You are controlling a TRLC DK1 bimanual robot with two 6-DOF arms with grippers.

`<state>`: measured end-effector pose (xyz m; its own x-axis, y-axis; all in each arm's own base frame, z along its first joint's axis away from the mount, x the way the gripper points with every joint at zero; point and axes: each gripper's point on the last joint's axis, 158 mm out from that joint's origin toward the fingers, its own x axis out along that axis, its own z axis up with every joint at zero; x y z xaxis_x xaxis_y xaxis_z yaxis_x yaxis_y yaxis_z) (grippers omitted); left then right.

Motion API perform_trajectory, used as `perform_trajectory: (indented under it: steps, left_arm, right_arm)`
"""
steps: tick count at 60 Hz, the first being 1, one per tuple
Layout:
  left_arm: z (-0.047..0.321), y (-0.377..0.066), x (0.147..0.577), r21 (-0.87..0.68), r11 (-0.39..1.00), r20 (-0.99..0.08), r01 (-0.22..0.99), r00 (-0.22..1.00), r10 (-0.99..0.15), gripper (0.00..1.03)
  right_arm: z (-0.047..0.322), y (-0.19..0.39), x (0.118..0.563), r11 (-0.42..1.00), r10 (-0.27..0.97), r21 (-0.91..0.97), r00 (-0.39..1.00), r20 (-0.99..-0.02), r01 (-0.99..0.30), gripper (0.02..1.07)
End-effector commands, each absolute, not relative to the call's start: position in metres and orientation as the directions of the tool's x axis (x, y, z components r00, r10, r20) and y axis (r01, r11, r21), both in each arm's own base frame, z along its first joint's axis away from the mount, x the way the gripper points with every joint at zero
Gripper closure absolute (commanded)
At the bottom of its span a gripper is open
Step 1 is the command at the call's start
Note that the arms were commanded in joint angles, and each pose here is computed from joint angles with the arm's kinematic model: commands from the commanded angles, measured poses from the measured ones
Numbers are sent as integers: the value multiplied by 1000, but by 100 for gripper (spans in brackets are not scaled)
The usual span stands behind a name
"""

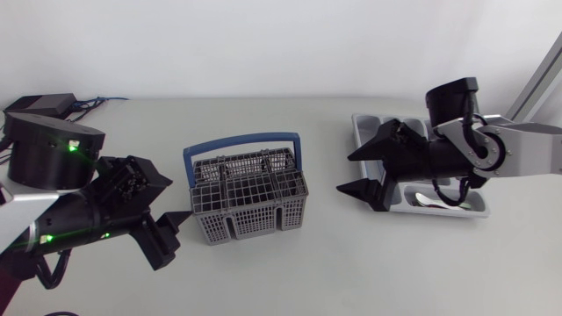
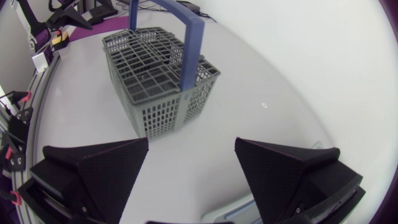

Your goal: Unload the cutlery basket into the drawer organizer.

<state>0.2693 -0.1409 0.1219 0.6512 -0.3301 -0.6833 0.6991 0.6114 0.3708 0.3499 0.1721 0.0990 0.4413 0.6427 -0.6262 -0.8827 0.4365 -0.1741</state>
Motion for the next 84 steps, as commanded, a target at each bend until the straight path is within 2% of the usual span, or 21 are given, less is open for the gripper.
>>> perform_trajectory:
  steps: [1,12,24,32,39,44,50,54,56,61,69,72,80,84]
  left_arm:
    - [109,-145,270,336,616,-705,712,624,-337,5]
    - [99,-160,282,313,620,-707,720,612,-354,5]
    - [73,-152,294,296,633,-751,716,584,-309,6]
    - [68,-147,301,280,644,-760,712,575,-305,6]
    - [84,-149,304,273,645,-733,713,589,-340,6]
    - [112,-146,300,276,650,-695,708,615,-374,6]
    - [137,-130,299,317,666,-656,675,663,-360,6]
    - [132,-112,304,329,684,-665,651,674,-322,6]
    - [121,-102,309,325,694,-684,643,667,-297,8]
    - [101,-89,317,299,712,-720,635,640,-269,20]
    - [84,-88,326,282,717,-741,638,619,-259,46]
    - [78,-91,330,274,715,-748,643,610,-261,56]
    - [64,-94,341,248,718,-774,650,579,-257,80]
    - [59,-95,346,238,717,-784,655,566,-256,80]
  right_arm:
    - [100,193,340,458,659,-127,433,-615,-880,7]
    - [108,229,342,474,672,-131,453,-586,-871,7]
    - [73,235,351,496,623,-122,451,-639,-860,7]
    - [60,233,350,498,603,-122,444,-663,-859,7]
    - [82,231,349,508,618,-143,475,-626,-850,7]
    - [100,230,343,509,637,-154,492,-593,-847,7]
    - [111,219,341,529,636,-167,519,-571,-832,7]
    - [107,210,345,547,622,-165,530,-577,-821,8]
    - [102,205,347,555,613,-159,531,-585,-816,13]
    - [93,201,348,558,603,-154,526,-600,-816,24]
    - [84,199,350,562,594,-145,520,-614,-814,55]
    - [80,199,352,564,591,-139,515,-621,-814,73]
    - [59,201,358,568,573,-112,490,-657,-815,102]
    - [50,205,356,561,569,-100,471,-674,-822,102]
